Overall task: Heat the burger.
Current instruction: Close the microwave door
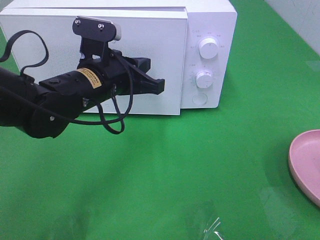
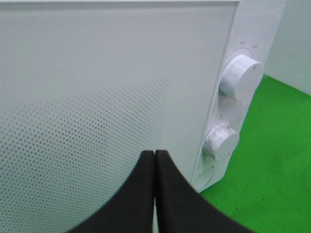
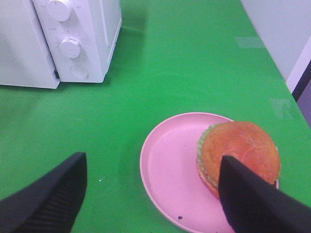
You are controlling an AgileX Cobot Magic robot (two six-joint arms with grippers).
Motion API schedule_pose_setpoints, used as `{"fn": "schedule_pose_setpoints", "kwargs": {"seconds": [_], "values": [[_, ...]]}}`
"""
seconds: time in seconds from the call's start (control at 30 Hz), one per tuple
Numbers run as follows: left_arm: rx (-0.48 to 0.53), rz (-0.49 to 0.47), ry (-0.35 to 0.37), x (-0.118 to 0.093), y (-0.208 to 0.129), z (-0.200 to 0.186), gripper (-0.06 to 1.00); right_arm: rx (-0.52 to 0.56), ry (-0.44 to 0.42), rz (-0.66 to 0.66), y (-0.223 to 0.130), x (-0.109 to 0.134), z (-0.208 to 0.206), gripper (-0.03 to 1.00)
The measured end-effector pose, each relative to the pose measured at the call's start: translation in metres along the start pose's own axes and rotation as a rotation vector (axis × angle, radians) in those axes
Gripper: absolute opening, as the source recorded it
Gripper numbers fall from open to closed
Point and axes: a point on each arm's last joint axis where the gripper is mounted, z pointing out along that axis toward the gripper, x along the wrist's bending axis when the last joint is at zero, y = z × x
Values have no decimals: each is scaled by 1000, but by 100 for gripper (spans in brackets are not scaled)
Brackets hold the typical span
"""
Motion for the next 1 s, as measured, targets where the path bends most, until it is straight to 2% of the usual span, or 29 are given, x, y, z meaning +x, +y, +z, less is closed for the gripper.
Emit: {"fn": "schedule_pose_setpoints", "kwargs": {"seconds": [0.37, 0.57, 0.63, 1.0], "values": [[-7, -46, 31, 1, 6, 26, 0, 0, 0, 0, 0, 0, 0, 75], [10, -33, 10, -5, 5, 39, 0, 0, 0, 0, 0, 0, 0, 75], [22, -3, -11, -10, 5, 47, 0, 0, 0, 0, 0, 0, 0, 75], [44, 16, 12, -8, 3, 69, 0, 0, 0, 0, 0, 0, 0, 75]]}}
